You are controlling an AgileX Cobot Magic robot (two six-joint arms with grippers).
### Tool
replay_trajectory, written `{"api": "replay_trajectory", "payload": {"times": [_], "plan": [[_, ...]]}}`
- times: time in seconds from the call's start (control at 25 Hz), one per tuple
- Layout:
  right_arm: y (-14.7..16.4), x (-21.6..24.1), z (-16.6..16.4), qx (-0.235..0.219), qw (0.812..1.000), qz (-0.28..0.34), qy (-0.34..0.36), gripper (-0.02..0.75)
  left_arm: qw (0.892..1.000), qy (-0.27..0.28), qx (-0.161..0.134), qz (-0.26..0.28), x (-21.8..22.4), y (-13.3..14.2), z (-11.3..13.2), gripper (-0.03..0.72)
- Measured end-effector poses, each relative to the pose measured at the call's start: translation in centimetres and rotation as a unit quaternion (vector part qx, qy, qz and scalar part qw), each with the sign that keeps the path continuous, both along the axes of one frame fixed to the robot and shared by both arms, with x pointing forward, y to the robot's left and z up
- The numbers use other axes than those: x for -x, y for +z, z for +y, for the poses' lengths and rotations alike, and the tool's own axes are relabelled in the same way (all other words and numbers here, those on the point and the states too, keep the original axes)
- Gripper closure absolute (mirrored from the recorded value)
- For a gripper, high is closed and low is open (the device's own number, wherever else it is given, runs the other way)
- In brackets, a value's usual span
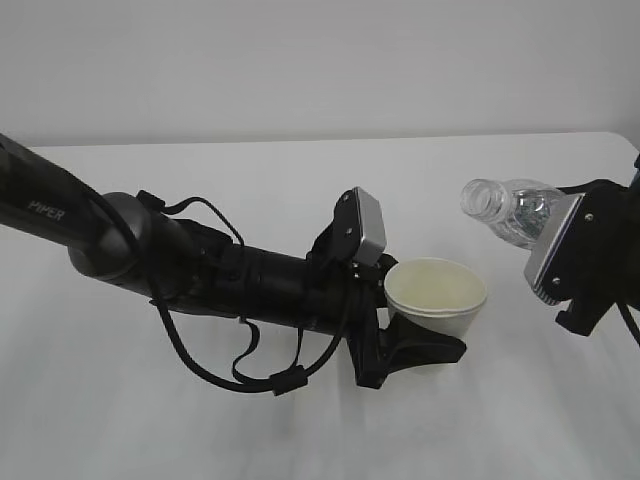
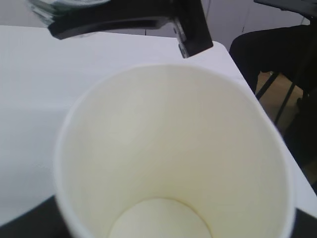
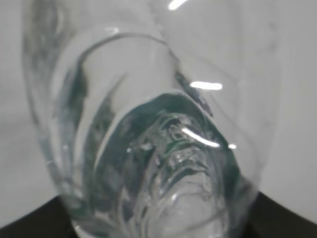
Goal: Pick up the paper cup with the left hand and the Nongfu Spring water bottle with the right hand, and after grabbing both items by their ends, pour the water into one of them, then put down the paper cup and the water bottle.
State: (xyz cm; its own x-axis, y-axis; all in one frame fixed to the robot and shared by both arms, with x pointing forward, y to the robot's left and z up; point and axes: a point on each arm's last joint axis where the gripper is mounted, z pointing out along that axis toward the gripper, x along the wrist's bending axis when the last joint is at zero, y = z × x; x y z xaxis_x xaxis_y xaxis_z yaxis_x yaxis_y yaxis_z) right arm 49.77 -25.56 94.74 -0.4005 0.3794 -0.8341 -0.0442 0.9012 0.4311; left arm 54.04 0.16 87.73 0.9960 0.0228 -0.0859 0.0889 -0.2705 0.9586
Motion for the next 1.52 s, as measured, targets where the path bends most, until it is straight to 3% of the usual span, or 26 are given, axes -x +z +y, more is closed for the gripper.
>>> {"api": "replay_trajectory", "payload": {"times": [0.4, 1.52], "plan": [[0.00, 0.00, 0.00, 0.032, 0.999, -0.007, 0.012, 0.332, 1.000, 0.012, 0.010, 0.024, -0.21, 0.03, -0.12, 0.221], [0.13, -0.04, 0.02, 0.112, 0.992, -0.034, 0.042, 0.332, 0.999, 0.012, 0.011, 0.028, -0.18, 0.05, -0.12, 0.222]]}}
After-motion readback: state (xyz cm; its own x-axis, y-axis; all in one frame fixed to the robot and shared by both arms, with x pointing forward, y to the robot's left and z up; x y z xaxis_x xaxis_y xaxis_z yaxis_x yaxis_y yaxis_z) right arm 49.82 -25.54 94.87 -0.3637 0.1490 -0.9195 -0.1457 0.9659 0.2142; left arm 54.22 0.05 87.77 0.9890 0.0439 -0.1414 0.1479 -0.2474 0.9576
